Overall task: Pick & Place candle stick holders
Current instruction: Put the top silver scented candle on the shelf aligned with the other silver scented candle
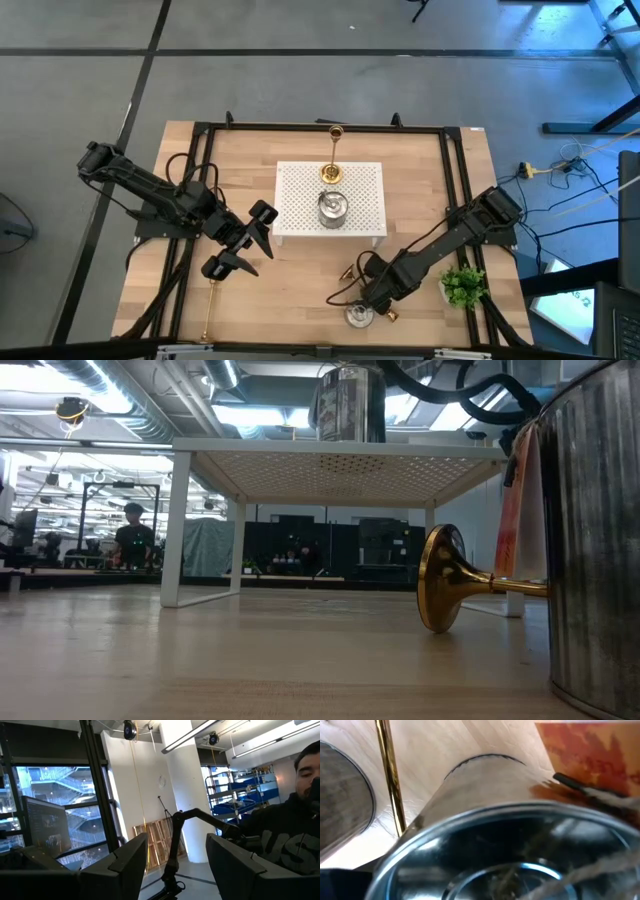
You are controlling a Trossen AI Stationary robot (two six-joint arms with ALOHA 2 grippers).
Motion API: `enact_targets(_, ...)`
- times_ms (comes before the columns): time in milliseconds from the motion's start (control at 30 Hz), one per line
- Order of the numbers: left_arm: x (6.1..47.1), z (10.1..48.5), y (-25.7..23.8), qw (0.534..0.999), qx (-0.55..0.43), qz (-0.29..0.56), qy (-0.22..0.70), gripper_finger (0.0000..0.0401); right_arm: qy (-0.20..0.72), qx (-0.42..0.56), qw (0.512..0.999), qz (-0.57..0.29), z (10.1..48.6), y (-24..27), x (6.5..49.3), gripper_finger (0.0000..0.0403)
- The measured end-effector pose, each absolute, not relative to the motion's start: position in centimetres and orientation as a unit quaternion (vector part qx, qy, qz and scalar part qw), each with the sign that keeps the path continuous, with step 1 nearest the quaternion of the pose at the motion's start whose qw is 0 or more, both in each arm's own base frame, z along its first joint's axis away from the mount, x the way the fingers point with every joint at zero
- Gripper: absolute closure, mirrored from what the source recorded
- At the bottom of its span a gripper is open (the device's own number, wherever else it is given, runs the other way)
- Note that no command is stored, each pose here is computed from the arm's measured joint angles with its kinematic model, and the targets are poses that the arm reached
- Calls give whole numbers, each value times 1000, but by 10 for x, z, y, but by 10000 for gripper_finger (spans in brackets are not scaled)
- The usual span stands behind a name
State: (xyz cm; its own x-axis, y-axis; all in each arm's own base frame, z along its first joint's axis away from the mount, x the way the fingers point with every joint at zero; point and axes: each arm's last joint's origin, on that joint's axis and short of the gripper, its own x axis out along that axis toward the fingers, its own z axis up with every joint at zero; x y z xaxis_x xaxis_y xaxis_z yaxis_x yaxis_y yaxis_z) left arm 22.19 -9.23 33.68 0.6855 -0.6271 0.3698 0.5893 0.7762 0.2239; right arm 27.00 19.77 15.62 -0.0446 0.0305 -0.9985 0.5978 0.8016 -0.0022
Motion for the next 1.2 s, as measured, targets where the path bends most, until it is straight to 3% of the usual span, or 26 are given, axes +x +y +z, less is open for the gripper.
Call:
enact_targets(333,222,337,-92,917,47,-331,-219,203,703,193,638,-246,192,201,271,57)
enact_targets(867,222,337,-92,917,44,-332,-216,203,699,147,658,-238,287,208,272,57)
enact_targets(1200,222,336,-92,918,43,-332,-213,203,678,138,693,-203,307,182,286,57)
